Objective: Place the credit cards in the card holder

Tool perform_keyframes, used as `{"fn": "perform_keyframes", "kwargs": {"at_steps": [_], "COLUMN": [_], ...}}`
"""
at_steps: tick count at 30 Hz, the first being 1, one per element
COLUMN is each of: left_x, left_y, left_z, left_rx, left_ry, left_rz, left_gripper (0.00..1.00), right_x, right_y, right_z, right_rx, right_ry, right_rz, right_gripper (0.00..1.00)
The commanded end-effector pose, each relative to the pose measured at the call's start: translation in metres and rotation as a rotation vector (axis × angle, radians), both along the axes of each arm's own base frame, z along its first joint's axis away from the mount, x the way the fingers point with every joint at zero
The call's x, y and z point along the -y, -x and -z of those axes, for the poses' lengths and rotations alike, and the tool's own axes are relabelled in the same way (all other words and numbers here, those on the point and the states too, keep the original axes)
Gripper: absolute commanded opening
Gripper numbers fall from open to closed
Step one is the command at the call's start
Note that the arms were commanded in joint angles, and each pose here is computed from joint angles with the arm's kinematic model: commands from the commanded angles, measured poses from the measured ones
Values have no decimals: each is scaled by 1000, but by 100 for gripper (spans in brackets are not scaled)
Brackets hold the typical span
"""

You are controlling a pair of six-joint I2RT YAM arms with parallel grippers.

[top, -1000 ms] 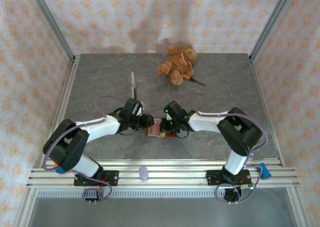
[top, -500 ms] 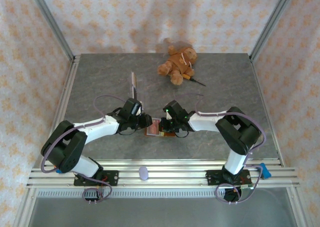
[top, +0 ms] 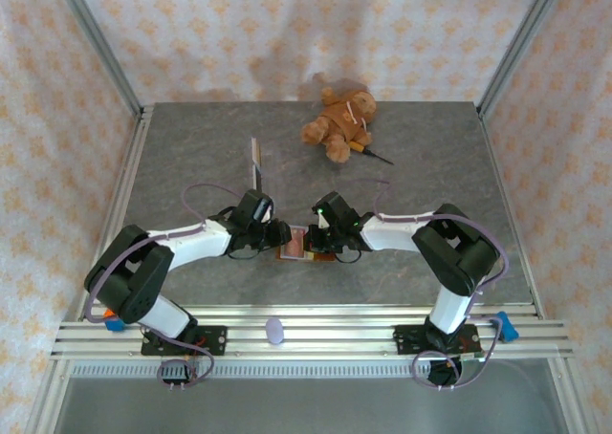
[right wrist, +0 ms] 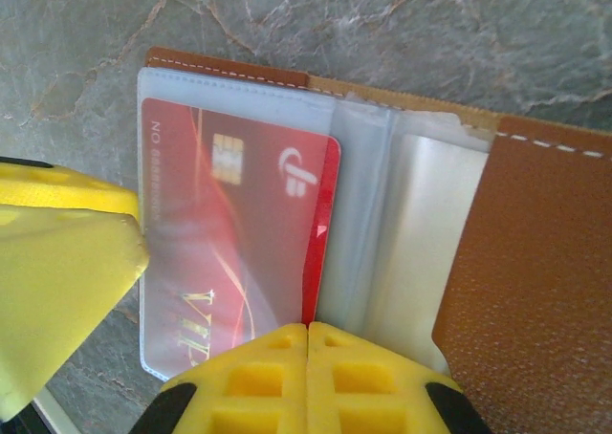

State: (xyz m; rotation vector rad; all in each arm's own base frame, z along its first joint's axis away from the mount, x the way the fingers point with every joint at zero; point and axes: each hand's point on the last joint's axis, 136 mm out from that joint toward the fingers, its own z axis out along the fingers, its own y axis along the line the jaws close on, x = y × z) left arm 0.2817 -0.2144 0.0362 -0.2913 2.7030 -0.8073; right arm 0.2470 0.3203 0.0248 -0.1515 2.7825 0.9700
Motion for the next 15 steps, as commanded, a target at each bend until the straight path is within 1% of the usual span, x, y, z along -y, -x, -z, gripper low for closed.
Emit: {"fn": "perform_keyframes", "kwargs": {"at_steps": [1,11,15], "left_x": [7,17,18], "left_y": [-2,-1,-3], "left_z": [-3,-2,-12], "left_rx": [19,5,35], "left_ry": [5,58,79], "left_rz": [26,46,39], "left_gripper": [30,29,28], "right_x": [20,18,18], "right_y": [11,11,11], "right_z": [31,31,31], "right_rx": [-59,-61,-62], "right_ry": [101,90,88], "right_rz": [20,18,17], "right_gripper": [0,0,0]}}
